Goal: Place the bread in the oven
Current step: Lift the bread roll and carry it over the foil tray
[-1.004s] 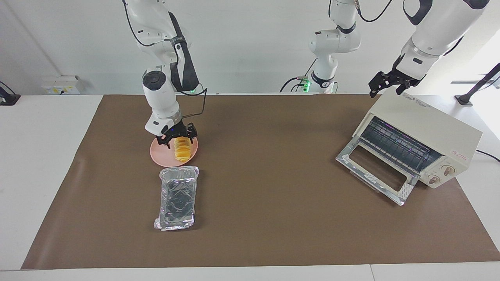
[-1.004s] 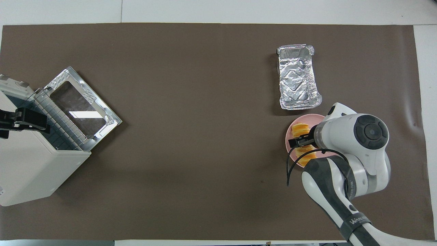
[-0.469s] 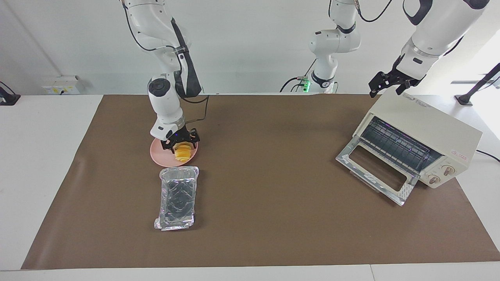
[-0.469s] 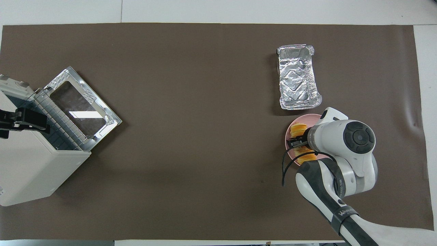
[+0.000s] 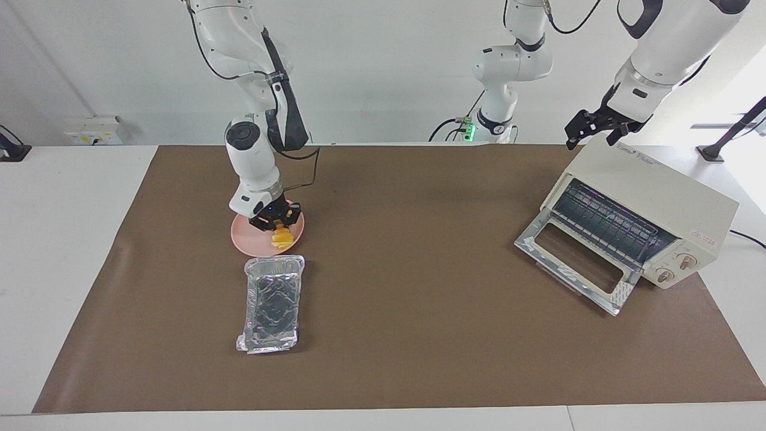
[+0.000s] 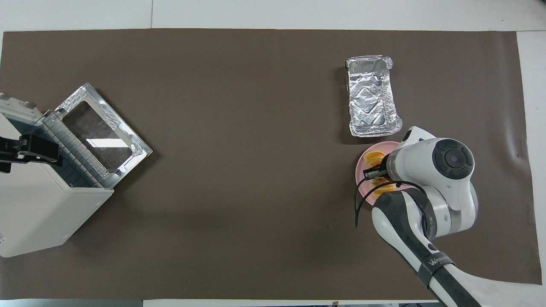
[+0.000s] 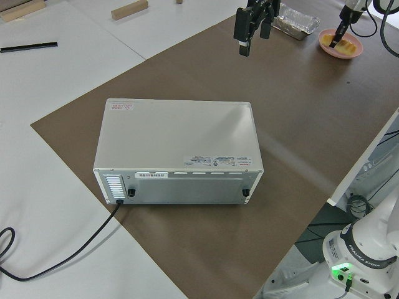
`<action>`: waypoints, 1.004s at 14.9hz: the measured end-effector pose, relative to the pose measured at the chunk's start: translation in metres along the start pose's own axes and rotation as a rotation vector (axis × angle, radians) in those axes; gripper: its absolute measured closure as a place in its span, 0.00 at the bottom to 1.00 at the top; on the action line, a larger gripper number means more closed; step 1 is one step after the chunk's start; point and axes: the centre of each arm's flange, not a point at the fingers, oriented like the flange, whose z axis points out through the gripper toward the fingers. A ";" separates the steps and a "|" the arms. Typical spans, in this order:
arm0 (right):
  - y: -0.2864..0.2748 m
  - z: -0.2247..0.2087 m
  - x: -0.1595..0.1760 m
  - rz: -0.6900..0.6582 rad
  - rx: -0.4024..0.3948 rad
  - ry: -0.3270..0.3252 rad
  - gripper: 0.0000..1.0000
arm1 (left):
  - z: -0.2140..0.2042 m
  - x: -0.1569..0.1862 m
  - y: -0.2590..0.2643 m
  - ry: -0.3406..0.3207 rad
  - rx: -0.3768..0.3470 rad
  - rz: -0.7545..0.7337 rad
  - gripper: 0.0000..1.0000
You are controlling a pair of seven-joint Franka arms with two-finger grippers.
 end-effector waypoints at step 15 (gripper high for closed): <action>0.058 -0.043 0.204 -0.047 -0.009 0.009 0.87 | 0.000 0.000 0.000 0.000 0.000 0.000 0.00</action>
